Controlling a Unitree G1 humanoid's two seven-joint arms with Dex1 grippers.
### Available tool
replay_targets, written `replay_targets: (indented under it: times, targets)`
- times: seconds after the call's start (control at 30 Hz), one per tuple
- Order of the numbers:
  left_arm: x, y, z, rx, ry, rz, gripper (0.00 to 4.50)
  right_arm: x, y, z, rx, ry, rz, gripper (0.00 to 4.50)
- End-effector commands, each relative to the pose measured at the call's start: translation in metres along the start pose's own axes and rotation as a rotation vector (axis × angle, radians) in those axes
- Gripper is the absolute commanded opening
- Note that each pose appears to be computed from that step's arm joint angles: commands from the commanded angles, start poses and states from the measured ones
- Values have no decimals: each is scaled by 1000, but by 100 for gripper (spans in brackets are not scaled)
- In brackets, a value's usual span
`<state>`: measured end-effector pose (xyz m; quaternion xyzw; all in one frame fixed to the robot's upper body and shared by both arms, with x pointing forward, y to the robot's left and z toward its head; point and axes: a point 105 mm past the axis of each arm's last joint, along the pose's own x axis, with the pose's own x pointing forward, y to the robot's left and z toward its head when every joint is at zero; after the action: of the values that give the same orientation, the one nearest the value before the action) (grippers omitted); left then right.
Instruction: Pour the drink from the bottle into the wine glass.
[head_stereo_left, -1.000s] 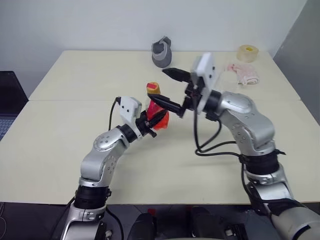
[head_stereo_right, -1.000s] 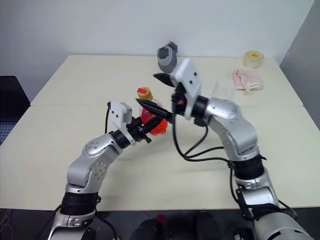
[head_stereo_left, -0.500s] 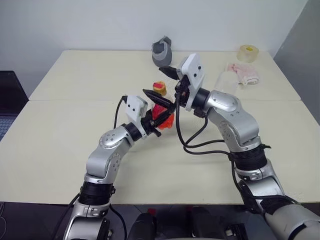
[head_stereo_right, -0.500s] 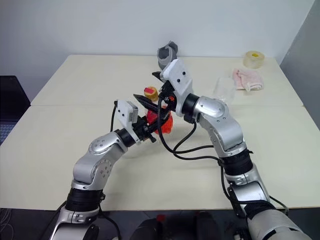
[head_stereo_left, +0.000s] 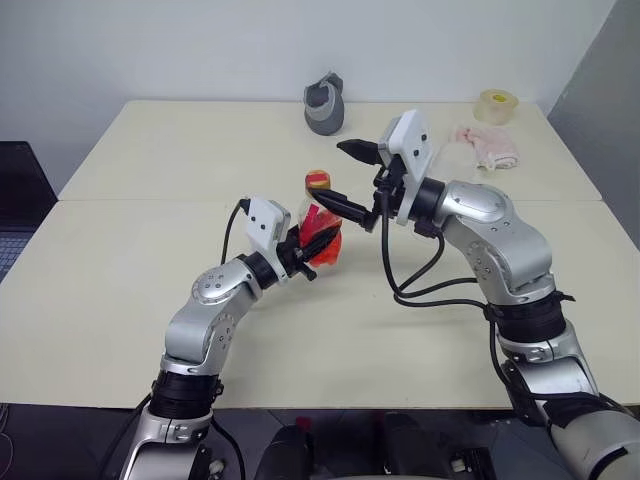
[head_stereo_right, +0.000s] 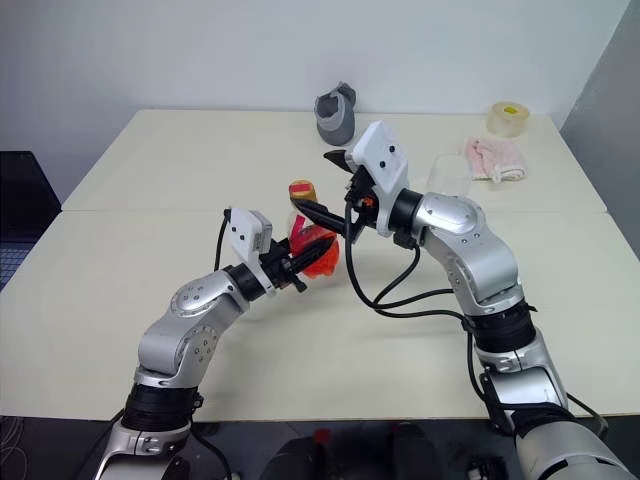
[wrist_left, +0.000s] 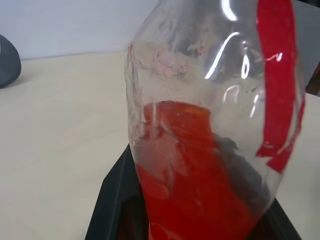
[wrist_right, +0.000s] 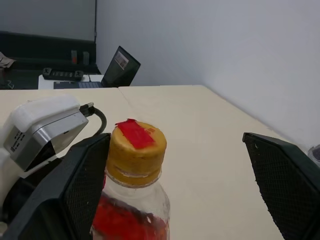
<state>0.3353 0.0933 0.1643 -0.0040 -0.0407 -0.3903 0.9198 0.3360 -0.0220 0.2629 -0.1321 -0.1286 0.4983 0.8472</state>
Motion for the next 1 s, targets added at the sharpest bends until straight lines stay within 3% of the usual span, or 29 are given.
replay_targets:
  times: [0.03,0.4,0.67,1.0]
  targets:
    - [-5,0,23,48,-75,-6,122,-19,-23,12,-27,-26,-100,450]
    - [-7,0,24,48,-74,1,122,-34,-19,6,-23,3,-55,450]
    - [-3,1,25,47,-77,-2,122,-7,6,23,30,-97,22,450]
    - [-2,1,27,53,-82,-7,122,18,12,30,51,-146,51,450]
